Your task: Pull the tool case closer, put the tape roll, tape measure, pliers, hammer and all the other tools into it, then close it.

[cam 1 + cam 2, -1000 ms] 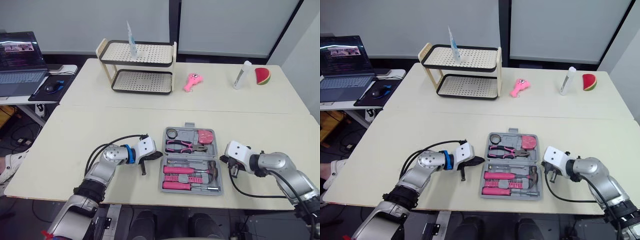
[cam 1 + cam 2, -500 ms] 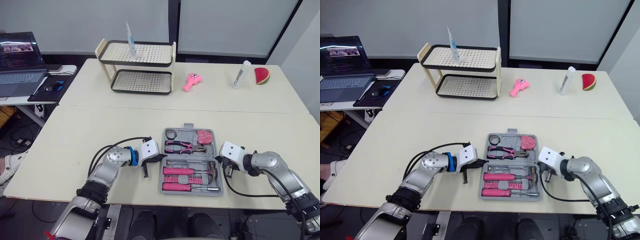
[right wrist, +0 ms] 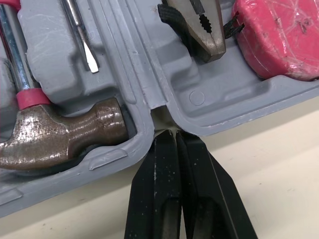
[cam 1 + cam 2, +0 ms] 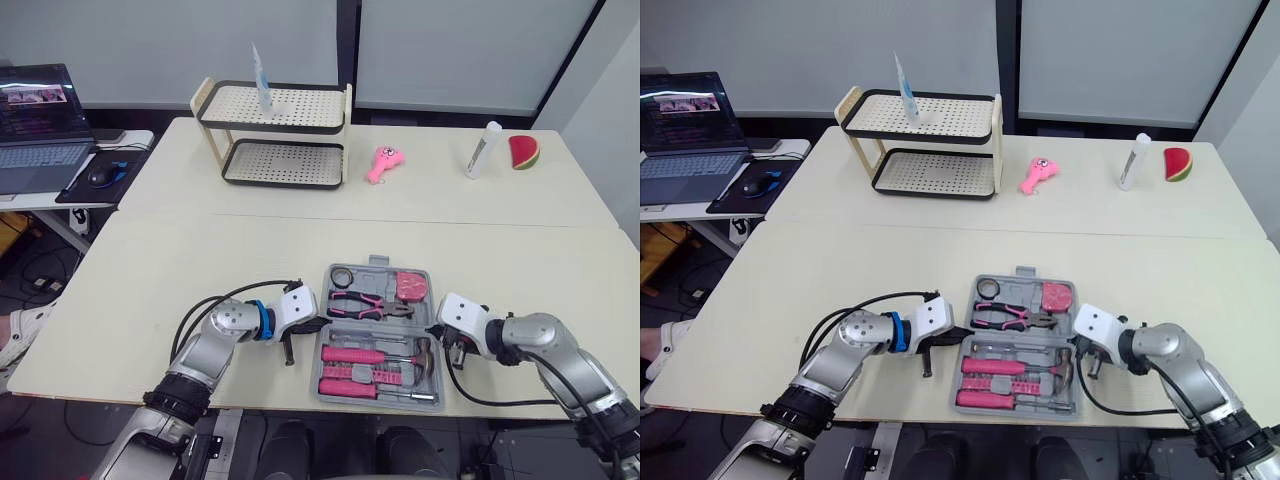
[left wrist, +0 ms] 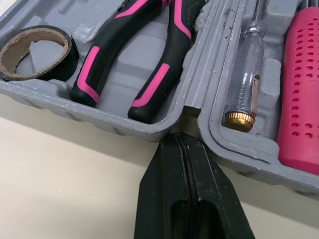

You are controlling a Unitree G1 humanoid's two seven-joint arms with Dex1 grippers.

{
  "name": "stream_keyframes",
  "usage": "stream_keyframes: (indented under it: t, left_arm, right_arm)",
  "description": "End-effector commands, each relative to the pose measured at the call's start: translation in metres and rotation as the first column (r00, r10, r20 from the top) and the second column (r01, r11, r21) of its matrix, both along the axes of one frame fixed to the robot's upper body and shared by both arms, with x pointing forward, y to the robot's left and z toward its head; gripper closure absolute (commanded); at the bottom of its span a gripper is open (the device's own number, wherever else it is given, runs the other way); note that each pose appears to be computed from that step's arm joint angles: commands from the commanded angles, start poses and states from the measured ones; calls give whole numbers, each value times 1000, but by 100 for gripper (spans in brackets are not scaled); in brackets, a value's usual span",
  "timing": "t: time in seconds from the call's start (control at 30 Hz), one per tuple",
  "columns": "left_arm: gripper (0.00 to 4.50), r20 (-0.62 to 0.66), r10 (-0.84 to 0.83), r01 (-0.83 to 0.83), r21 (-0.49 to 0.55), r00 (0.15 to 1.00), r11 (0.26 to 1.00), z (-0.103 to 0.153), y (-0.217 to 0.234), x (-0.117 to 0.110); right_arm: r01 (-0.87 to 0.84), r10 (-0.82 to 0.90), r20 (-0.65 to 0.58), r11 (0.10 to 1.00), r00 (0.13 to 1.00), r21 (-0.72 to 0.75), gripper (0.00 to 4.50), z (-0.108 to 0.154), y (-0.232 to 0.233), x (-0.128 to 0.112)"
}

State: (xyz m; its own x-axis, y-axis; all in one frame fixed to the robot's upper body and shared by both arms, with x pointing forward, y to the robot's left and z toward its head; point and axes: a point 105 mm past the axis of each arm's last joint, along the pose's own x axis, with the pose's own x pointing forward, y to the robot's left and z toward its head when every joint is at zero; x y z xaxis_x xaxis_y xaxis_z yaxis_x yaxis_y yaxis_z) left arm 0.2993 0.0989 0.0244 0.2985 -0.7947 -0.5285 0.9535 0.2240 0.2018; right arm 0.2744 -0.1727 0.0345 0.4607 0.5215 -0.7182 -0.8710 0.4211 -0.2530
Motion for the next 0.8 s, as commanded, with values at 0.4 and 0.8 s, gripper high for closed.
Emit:
stream_keyframes:
  t: [0.4, 0.8]
  left_arm:
    - [450, -5, -103, 103, -42, 995, 994, 5, -28, -22]
    - [450, 24, -68, 69, -18, 997, 997, 5, -22, -13]
  right_arm:
    - [-67, 66, 11, 997, 998, 50, 449, 13, 13, -10]
    - [-64, 63, 32, 996, 998, 55, 449, 14, 17, -3]
